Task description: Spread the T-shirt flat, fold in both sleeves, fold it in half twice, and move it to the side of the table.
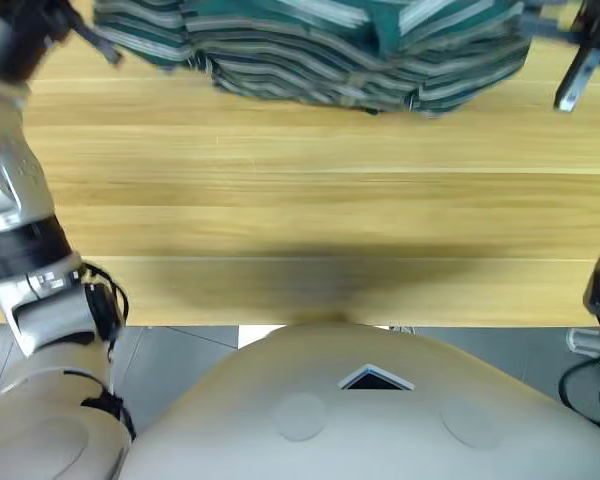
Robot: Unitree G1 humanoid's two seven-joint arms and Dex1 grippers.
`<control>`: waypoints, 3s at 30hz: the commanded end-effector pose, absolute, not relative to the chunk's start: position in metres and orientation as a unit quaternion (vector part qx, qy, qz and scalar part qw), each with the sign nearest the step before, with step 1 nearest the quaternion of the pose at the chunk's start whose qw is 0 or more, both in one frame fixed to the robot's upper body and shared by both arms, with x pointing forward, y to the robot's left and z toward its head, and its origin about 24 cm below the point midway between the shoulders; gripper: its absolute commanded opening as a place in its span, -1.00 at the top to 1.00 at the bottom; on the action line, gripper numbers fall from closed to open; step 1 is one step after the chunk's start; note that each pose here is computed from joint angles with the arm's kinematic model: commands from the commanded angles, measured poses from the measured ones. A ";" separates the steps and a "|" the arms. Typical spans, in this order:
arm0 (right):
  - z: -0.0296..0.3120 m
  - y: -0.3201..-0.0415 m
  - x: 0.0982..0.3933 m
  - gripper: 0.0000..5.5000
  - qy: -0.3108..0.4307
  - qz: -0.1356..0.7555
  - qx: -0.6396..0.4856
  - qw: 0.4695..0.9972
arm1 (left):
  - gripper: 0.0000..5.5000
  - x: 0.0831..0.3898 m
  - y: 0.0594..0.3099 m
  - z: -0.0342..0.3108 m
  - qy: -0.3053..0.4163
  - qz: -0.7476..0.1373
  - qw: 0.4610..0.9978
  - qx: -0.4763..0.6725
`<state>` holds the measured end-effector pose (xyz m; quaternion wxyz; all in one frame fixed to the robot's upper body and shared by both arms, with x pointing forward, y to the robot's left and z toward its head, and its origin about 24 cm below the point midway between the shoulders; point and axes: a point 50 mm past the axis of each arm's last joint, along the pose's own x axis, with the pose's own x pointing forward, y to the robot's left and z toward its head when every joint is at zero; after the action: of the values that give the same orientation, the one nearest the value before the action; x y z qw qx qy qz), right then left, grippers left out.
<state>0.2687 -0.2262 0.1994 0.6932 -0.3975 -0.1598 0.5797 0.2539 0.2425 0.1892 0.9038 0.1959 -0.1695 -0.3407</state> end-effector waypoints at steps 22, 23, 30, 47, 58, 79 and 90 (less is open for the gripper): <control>0.356 -0.162 0.413 0.99 -0.181 0.151 -0.303 0.923 | 1.00 0.414 0.219 0.337 -0.136 -0.043 0.984 0.111; 0.355 -0.159 0.415 0.99 -0.175 0.142 -0.303 0.926 | 1.00 0.416 0.214 0.334 -0.127 -0.040 0.984 0.117; 0.366 -0.146 0.417 0.99 -0.177 0.085 -0.276 0.941 | 1.00 0.417 0.198 0.353 -0.139 0.000 0.980 0.145; 0.225 -0.156 0.429 0.99 -0.026 0.188 -0.262 0.946 | 1.00 0.425 0.210 0.234 -0.003 -0.096 0.979 0.180; 0.258 -0.185 0.414 0.99 -0.130 0.264 -0.263 0.919 | 1.00 0.417 0.208 0.250 -0.086 -0.196 0.967 0.141; 0.331 -0.202 0.378 0.99 -0.281 0.254 -0.288 0.880 | 1.00 0.338 0.212 0.327 -0.234 -0.240 0.936 0.105; 0.307 -0.173 0.426 0.99 -0.127 0.083 -0.274 0.950 | 1.00 0.427 0.190 0.284 -0.073 -0.086 0.987 0.111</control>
<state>0.4202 -0.1970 0.2716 0.9459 -0.2695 -0.1140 0.1400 0.4171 0.2006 0.2657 0.9828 0.0810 -0.0683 -0.1510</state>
